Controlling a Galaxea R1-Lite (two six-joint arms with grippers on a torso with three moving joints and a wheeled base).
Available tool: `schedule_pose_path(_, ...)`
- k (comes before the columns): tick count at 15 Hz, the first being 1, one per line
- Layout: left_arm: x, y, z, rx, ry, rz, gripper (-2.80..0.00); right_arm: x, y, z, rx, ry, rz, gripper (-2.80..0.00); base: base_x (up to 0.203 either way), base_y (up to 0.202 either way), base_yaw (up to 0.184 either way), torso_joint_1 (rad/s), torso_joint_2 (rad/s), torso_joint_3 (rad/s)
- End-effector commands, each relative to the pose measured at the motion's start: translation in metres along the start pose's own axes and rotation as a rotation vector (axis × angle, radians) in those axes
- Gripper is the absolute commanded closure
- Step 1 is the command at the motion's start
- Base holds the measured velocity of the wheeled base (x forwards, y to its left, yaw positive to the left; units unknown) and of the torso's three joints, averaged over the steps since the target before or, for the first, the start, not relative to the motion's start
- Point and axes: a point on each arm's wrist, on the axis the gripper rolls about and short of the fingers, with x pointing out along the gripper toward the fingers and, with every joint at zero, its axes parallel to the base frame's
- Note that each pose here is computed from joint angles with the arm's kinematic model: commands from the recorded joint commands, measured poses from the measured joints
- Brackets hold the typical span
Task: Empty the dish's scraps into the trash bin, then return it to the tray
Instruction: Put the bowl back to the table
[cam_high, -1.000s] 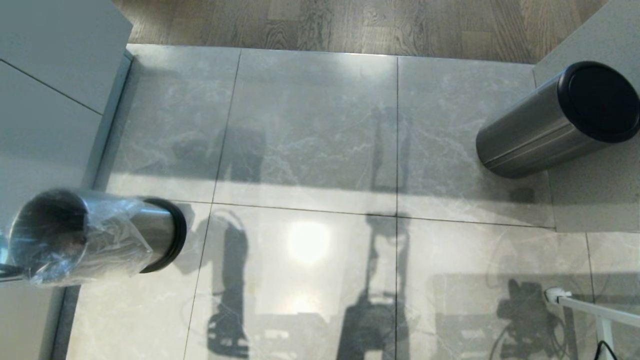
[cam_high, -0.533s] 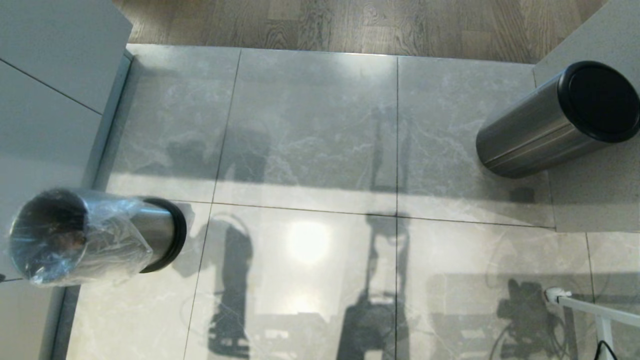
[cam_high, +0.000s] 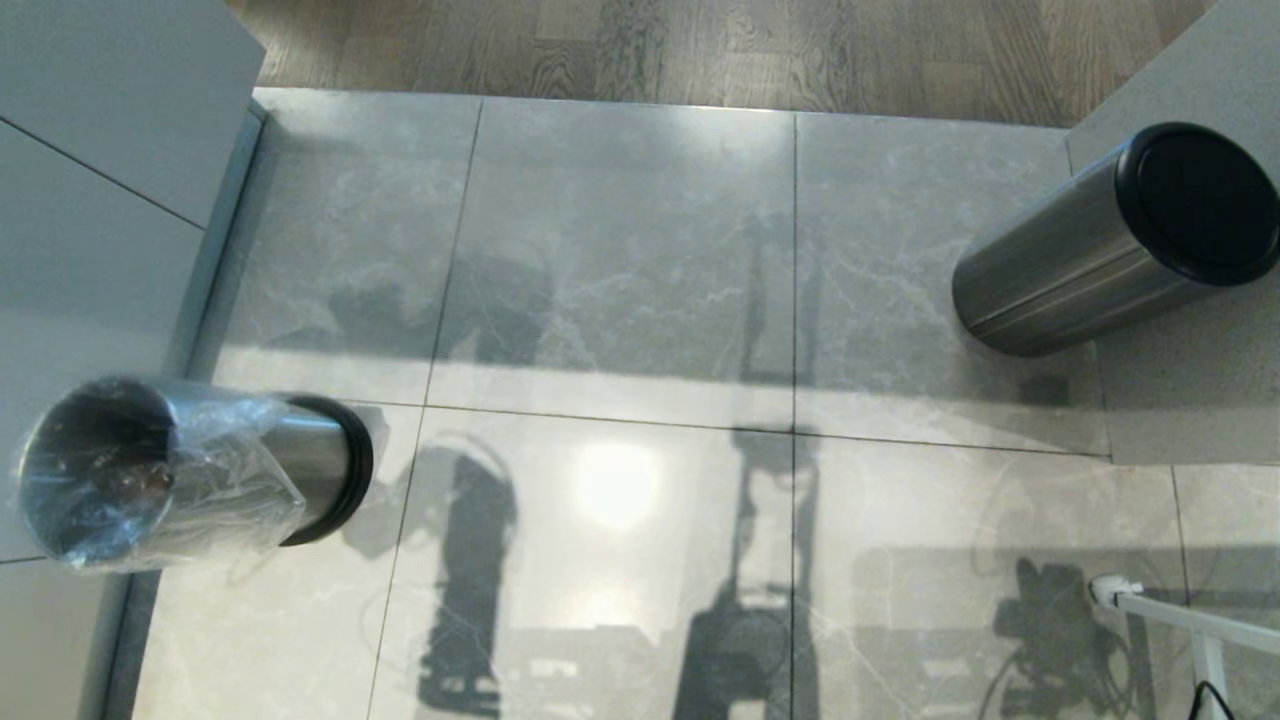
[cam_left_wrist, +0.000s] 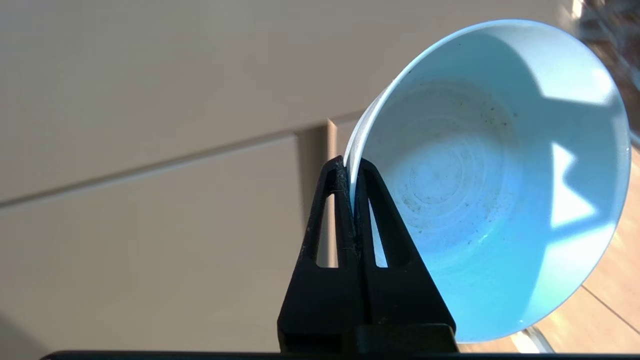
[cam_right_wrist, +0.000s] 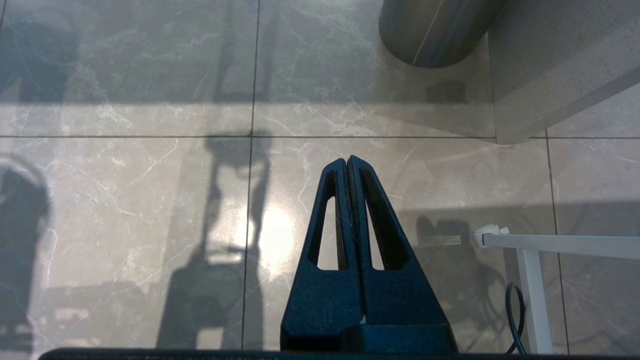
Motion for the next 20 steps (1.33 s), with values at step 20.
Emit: schedule_pose_path(20, -0.085, 0.028, -0.057, -0.147, 0.056, -0.648, 0.0, 0.0, 0.0, 0.0, 0.0, -0.001, 0.0, 0.0, 0.0, 0.0, 0.0, 0.0, 0.0, 0.0)
